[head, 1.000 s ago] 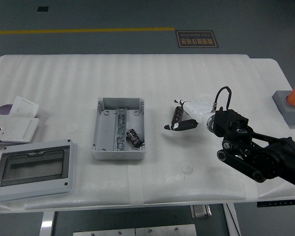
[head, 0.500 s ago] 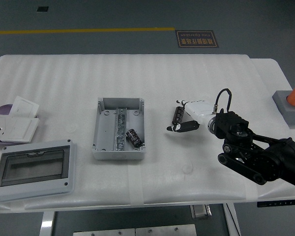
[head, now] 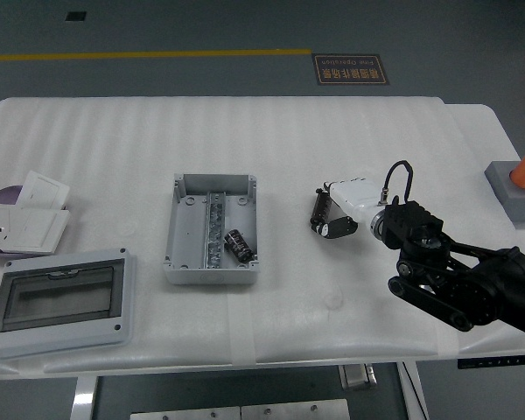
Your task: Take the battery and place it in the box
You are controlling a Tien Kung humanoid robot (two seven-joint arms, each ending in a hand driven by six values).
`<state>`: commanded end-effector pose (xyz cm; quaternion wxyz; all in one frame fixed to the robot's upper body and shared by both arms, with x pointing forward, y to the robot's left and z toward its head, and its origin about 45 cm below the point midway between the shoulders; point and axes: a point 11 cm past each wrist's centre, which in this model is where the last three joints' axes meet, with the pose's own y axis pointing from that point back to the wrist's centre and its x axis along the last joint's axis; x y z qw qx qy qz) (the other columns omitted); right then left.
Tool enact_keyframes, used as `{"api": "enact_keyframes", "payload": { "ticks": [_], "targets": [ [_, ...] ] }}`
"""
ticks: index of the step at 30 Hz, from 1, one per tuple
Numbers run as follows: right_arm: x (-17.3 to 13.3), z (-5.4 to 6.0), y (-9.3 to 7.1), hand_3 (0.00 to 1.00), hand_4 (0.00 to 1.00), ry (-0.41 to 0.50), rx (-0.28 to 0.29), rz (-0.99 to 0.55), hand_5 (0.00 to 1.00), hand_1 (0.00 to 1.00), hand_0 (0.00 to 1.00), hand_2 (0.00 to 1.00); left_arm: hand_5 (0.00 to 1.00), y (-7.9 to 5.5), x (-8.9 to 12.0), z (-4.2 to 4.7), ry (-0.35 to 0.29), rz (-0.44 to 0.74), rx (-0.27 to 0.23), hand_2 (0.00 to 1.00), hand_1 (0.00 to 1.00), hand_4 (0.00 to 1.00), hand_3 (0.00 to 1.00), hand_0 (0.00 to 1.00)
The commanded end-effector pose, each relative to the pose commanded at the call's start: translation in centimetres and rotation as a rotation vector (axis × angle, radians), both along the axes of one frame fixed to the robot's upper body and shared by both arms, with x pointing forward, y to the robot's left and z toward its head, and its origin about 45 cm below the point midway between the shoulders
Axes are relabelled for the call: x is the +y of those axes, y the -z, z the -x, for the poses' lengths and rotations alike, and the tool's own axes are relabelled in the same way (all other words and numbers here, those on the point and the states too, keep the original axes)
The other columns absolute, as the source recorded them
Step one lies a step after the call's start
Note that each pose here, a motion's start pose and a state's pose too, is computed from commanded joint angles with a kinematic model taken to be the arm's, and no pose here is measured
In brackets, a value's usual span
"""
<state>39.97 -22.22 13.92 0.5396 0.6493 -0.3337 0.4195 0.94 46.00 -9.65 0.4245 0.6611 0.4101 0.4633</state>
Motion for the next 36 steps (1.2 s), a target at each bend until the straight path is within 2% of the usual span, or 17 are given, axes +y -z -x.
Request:
{"api": "enact_keyframes", "payload": {
  "ticks": [2,3,8,9,20,28,32,36],
  "targets": [
    [0.0,0.0,0.1,0.849,0.754,-0.001,-0.002,-0.002,0.461,0.764,0.825,0.734,0.452,0.0,0.0,-0.05,0.001,0.0,-0.002,0.525,0.658,0.44,0.565,0.641],
    [0.0,0.1,0.2,0.752,0.676,-0.001,-0.002,-0.004,0.405,0.731,0.767,0.669,0.454,0.0,0.0,-0.08,0.001,0.0,-0.004,0.526,0.658,0.441,0.566,0.641],
    [0.0,0.2,0.4,0.752,0.676,-0.001,-0.002,-0.014,0.405,0.731,0.767,0.669,0.454,0.0,0.0,-0.17,0.002,-0.001,-0.012,0.526,0.658,0.441,0.566,0.641],
    [0.0,0.2,0.4,0.707,0.521,-0.001,-0.003,-0.017,0.289,0.689,0.736,0.602,0.459,0.0,0.0,-0.18,0.002,-0.002,-0.014,0.526,0.656,0.444,0.566,0.64],
    [0.1,0.3,0.3,0.705,0.512,-0.007,-0.028,-0.045,0.296,0.678,0.732,0.587,0.461,0.0,0.1,-0.37,0.003,-0.007,-0.03,0.527,0.657,0.443,0.566,0.637],
    [0.1,0.3,0.1,0.693,0.5,-0.01,-0.043,-0.056,0.298,0.651,0.682,0.556,0.464,0.0,0.2,-0.42,0.003,-0.012,-0.035,0.535,0.652,0.445,0.569,0.633],
    [0.8,0.4,-1.1,0.693,0.5,-0.013,-0.067,-0.105,0.298,0.651,0.682,0.556,0.464,0.0,0.1,-0.39,0.002,-0.012,-0.035,0.535,0.652,0.445,0.569,0.633],
    [2.3,0.7,-2.9,0.689,0.492,-0.009,-0.099,-0.225,0.305,0.641,0.671,0.548,0.466,0.0,0.1,-0.32,0.002,-0.011,-0.032,0.538,0.65,0.446,0.57,0.628]
  ]
}}
